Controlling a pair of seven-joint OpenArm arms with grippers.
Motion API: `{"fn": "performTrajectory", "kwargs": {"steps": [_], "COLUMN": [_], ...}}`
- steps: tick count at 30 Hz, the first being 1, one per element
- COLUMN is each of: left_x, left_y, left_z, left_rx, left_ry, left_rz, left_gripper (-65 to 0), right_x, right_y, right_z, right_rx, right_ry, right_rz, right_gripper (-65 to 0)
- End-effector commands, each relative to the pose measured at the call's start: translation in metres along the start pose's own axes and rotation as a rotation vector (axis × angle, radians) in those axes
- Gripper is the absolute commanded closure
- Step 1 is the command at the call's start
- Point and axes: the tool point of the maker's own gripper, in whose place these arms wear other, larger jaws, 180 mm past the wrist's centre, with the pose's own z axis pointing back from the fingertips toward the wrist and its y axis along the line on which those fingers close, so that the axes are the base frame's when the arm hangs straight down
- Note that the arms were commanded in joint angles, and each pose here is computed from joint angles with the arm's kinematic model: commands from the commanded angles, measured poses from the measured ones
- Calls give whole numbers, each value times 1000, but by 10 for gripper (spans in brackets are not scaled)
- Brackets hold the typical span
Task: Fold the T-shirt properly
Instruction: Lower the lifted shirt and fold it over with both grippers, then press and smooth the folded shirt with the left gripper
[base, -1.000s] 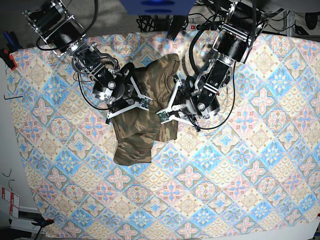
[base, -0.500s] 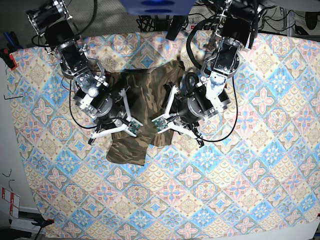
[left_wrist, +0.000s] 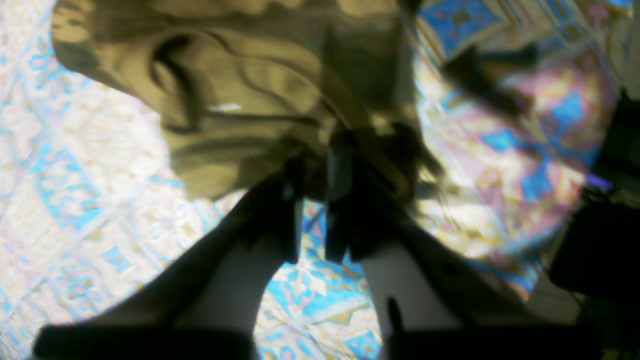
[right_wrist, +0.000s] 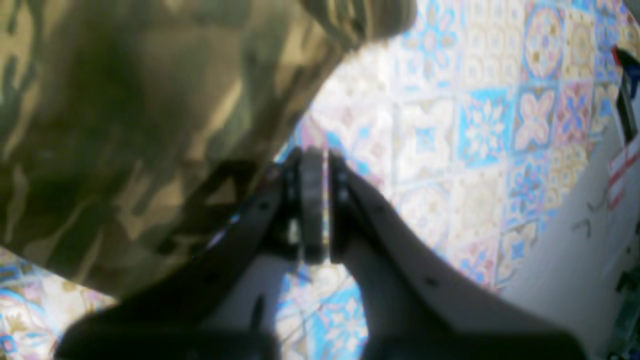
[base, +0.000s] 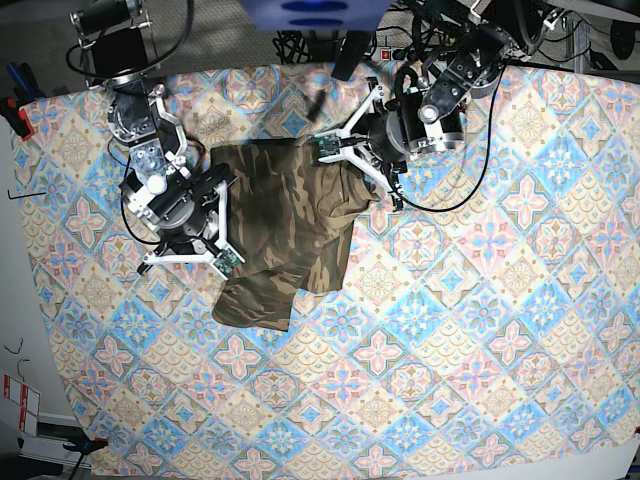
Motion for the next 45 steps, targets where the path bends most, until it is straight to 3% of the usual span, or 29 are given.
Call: {"fn": "performTrajectory", "kwargs": {"steps": [1, 8, 14, 21, 25, 30, 34, 37, 45], "left_x": [3, 4, 5, 11, 11, 19, 40, 59, 83], "left_y": [1, -16, 23, 77, 102, 94, 89, 98, 161], "left_z": [-1, -30, -52, -45, -61, -99, -108, -106, -120], "left_rx": [1, -87, -55, 42, 39, -70, -100, -87, 57], "left_ry": [-6, 31, 64, 52, 13, -16, -89, -149, -206], "left_rz": [-9, -55, 34, 57, 156, 233, 262, 260, 412], "left_gripper": [-78, -78, -77, -77, -77, -77, -77, -77, -77], "right_x": [9, 7, -8, -28, -35, -39, -40, -40, -40], "right_y": [-12, -10, 9, 29, 36, 41, 41, 40, 40], "right_z": [4, 4, 3, 5, 6, 6, 6, 6, 6], "right_rx": [-34, -29, 8, 48, 64, 74, 73, 72, 72], "right_ry": [-29, -21, 7, 46, 61, 68, 69, 71, 71], "right_rz": [2, 2, -2, -1, -3, -4, -3, -4, -4], "right_gripper": [-11, -11, -11, -11, -11, -11, -11, -11, -11]}}
